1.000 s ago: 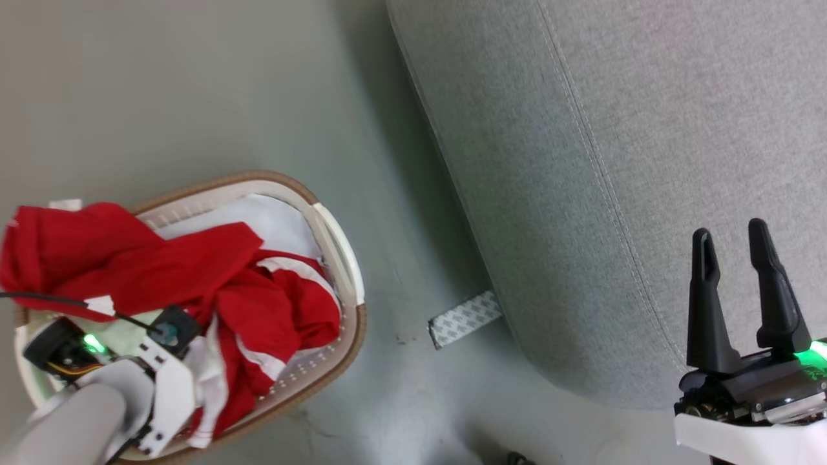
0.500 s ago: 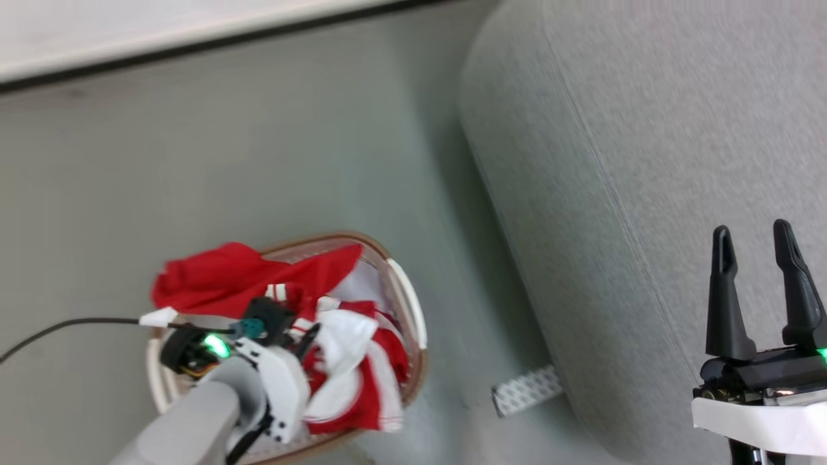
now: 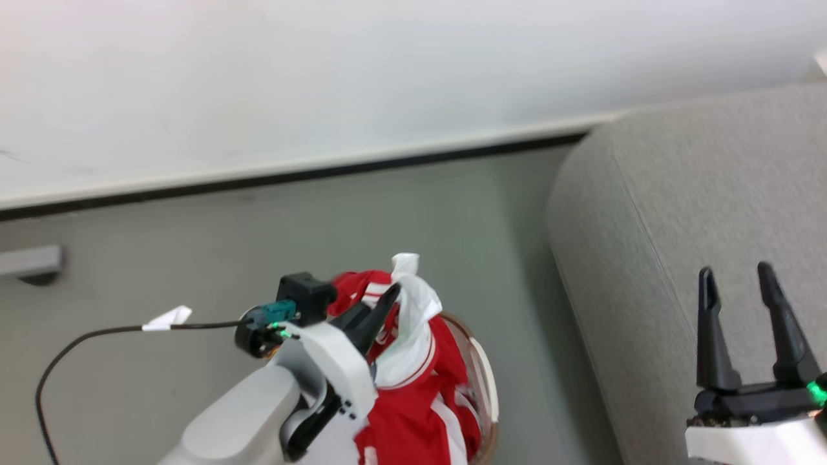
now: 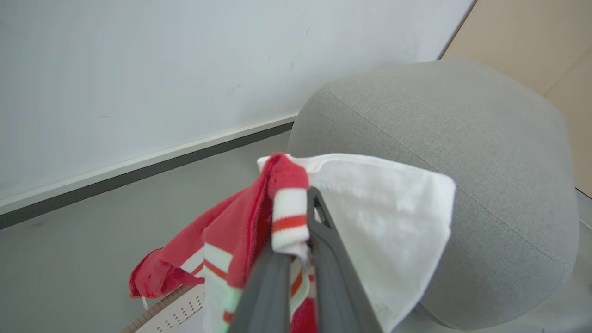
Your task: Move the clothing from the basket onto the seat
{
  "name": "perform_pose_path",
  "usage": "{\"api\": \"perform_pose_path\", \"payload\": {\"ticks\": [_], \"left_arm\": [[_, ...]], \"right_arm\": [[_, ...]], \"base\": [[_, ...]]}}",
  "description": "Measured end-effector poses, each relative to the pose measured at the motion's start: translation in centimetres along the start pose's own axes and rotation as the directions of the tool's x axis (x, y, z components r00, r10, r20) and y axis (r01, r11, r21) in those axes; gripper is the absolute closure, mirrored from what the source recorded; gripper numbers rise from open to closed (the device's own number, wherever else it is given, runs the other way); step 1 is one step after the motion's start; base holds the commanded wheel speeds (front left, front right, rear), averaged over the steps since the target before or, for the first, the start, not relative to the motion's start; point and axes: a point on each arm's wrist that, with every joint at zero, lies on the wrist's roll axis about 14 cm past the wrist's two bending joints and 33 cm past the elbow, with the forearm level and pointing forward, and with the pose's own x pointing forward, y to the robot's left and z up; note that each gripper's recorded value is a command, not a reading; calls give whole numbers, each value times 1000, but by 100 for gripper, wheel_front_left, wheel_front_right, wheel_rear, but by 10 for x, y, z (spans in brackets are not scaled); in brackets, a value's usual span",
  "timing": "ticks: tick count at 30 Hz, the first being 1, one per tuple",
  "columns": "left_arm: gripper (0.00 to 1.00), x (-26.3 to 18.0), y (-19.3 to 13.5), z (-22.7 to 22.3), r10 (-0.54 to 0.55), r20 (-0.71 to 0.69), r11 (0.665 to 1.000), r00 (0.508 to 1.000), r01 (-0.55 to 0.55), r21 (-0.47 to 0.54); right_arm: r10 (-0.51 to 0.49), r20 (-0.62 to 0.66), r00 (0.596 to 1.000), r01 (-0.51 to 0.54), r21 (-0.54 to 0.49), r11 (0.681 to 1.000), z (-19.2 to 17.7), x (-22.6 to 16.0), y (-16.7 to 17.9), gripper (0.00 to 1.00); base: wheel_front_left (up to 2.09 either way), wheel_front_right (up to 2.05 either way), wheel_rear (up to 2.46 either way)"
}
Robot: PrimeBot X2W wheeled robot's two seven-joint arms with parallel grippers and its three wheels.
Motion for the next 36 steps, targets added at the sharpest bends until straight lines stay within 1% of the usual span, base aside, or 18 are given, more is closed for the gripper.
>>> {"api": "perform_pose_path", "payload": {"ticks": [3, 8, 14, 18, 24, 27, 31, 33, 36], "left_arm": [[100, -10, -6, 38, 12, 92, 1000, 996, -14, 19], [100, -29, -18, 103, 16, 239, 997, 971, -33, 67], [100, -57, -34, 173, 10, 390, 989, 921, -65, 130], [100, -74, -43, 207, 5, 461, 986, 888, -82, 147], [100, -84, -45, 219, 9, 483, 984, 876, -94, 151], [100, -87, -45, 218, 15, 486, 984, 874, -99, 147], [100, -91, -47, 218, 19, 491, 985, 871, -102, 143], [100, -93, -50, 218, 14, 494, 985, 869, -97, 142], [100, -96, -57, 216, 1, 495, 986, 869, -84, 146]], "right_arm": [[34, 8, 999, -34, 22, 999, 3, -4, 12, 0], [90, 21, 996, -91, 53, 994, 8, -10, 32, 0], [151, 28, 988, -153, 86, 985, 10, -19, 54, 0], [187, 30, 982, -189, 98, 977, 11, -22, 66, 0], [240, 16, 971, -241, 116, 964, 6, -25, 85, 0], [296, -9, 955, -292, 126, 948, -2, -29, 104, 0], [384, -50, 922, -377, 117, 919, -16, -35, 133, 0], [428, -35, 903, -421, 115, 900, -13, -31, 149, 0], [496, -88, 864, -490, 81, 868, -30, -33, 170, 0]], "base": [[0, 0, 0], [0, 0, 0], [0, 0, 0], [0, 0, 0], [0, 0, 0], [0, 0, 0], [0, 0, 0], [0, 0, 0], [0, 0, 0]]}}
